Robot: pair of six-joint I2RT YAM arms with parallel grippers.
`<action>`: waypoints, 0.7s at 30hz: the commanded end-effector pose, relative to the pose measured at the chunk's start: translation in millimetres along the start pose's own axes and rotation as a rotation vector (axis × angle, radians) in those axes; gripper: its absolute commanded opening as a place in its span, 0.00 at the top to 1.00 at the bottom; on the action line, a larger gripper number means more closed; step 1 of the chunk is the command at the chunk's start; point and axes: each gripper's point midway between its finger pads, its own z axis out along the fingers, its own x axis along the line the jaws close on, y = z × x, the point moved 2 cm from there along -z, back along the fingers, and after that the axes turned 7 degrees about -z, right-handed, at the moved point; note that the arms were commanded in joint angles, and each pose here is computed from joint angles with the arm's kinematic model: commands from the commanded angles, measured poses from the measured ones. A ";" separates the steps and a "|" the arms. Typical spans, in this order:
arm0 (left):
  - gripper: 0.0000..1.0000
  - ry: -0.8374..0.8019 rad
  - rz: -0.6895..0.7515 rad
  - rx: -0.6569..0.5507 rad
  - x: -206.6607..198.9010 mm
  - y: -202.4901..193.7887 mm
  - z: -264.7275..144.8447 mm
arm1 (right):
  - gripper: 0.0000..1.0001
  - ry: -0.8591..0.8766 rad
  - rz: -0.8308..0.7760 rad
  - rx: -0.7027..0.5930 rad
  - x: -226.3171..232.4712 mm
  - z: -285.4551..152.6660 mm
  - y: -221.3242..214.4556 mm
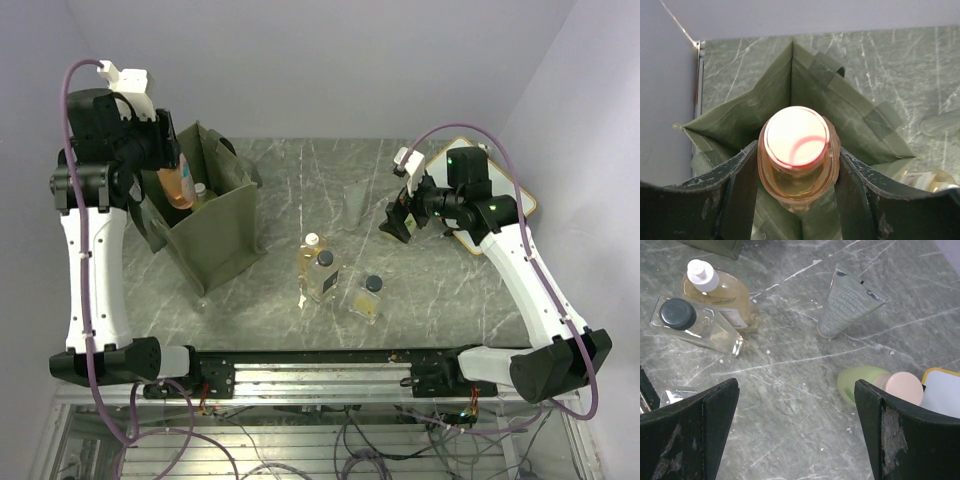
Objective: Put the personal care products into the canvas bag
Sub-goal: Place the care product in the canvas bag.
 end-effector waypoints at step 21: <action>0.93 0.267 0.023 -0.092 58.8 -26.0 78.7 | 0.00 0.009 -0.022 -0.005 8.7 2.9 -3.3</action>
